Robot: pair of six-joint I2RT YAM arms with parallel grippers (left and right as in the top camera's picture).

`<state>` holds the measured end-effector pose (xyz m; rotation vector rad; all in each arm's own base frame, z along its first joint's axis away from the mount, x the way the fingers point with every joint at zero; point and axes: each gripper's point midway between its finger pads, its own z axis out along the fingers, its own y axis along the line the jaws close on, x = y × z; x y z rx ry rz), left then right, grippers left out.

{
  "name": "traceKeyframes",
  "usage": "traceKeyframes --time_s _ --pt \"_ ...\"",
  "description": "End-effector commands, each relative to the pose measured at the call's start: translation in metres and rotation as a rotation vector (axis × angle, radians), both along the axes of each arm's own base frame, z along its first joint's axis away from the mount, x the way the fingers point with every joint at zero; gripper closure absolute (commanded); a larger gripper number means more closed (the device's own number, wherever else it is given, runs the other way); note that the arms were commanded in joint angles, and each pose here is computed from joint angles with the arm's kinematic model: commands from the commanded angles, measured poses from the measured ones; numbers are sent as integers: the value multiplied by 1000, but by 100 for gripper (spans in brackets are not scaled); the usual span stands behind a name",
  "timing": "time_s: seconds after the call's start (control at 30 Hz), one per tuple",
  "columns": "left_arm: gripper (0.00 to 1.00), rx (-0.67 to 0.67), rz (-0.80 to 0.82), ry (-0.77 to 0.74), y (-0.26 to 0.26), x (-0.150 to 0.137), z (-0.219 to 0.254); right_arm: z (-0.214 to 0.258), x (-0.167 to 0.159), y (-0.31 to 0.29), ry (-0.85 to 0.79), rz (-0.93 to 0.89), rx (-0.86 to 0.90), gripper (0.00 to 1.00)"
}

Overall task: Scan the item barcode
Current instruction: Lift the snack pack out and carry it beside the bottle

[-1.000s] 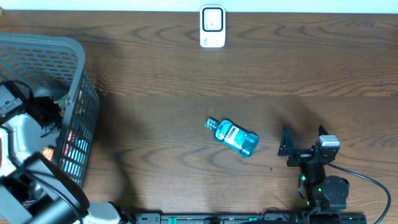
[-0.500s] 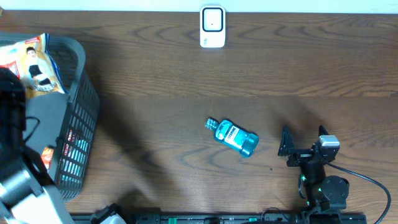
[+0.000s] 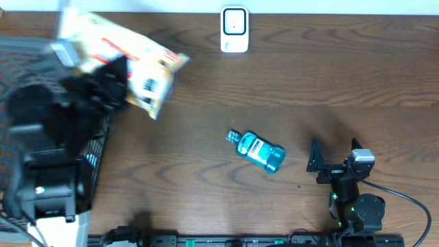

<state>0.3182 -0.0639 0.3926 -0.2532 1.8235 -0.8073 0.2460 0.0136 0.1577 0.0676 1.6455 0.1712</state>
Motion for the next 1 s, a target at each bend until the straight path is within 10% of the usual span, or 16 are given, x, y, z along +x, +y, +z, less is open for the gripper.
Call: traceKeyframes --time_s 0.0,0.43,0.97 --pt "93 215 -51 6 -28 8 -23 -1 0 -1 0 -7 6 1" --pt "93 453 -227 386 -114 36 -172 -1 0 -1 0 -7 6 1" --pt "92 610 -196 759 -102 40 -304 -1 0 -1 0 -7 6 1"
